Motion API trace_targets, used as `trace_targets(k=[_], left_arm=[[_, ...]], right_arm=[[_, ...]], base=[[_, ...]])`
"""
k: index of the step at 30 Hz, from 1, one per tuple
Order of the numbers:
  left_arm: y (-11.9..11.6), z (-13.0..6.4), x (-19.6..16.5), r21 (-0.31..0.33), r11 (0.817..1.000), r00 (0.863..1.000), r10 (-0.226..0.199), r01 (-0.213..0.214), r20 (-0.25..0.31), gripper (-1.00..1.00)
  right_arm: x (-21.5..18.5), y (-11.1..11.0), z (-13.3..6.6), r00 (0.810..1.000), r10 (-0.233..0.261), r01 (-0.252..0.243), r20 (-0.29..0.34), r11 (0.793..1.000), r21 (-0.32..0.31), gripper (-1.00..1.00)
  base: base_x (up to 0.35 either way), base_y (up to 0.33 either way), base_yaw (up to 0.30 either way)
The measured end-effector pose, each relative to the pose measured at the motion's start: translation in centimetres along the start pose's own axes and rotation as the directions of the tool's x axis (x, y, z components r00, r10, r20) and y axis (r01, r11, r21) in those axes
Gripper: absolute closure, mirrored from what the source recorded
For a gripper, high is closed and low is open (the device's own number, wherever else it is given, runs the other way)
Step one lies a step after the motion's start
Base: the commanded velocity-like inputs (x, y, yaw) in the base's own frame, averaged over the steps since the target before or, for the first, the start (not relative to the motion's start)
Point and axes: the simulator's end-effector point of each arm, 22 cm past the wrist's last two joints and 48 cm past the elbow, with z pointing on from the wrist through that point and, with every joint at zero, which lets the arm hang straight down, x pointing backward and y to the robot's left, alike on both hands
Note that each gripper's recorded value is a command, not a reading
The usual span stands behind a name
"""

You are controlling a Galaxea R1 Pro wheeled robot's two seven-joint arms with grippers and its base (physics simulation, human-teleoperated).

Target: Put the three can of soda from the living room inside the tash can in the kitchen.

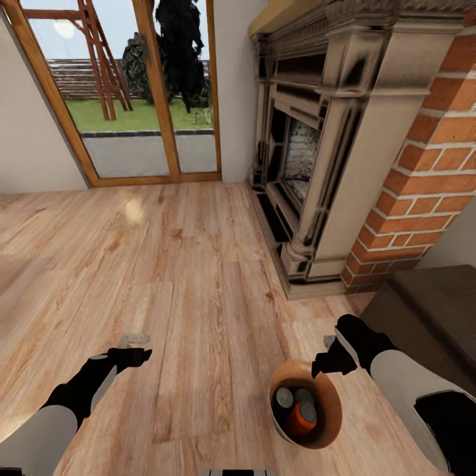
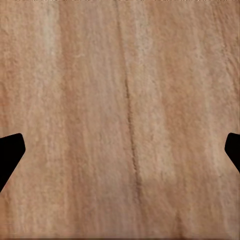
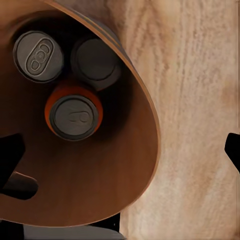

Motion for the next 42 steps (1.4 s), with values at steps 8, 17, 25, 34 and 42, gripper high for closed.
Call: trace_targets(k=[8,17,25,34,42], left_arm=[[0.2,-1.2,-1.1,-0.002,1.000,1.000,0.000,0.000,-0.006,-1.00],[0.2,-2.5,-2.5,-0.001,1.000,1.000,0.000,0.000,-0.008,-1.00],[0.8,-3.7,-3.7,-0.022,1.000,1.000,0.001,-0.002,-0.010,-1.00],[1.7,-5.1,-5.2,-0.056,0.998,1.000,0.004,-0.004,-0.005,-1.00],[2.1,-6.1,-5.0,-0.063,0.998,1.000,0.004,-0.005,-0.007,-1.00]], right_arm=[[-0.2,0.0,-1.8,1.000,-0.002,0.002,0.000,1.000,0.002,-1.00],[-0.3,0.1,-3.7,1.000,-0.001,0.001,-0.002,1.000,0.002,-1.00],[0.8,0.0,-4.6,1.000,0.002,-0.002,-0.023,1.000,0.002,-1.00],[2.6,-0.7,-5.3,0.998,0.010,-0.009,-0.055,1.000,0.011,-1.00],[5.5,-2.7,-4.7,0.998,0.012,-0.011,-0.055,1.000,0.028,-1.00]], base=[[0.000,0.000,0.000],[0.000,0.000,0.000],[0.000,0.000,0.000],[0.000,0.000,0.000],[0.000,0.000,0.000]])
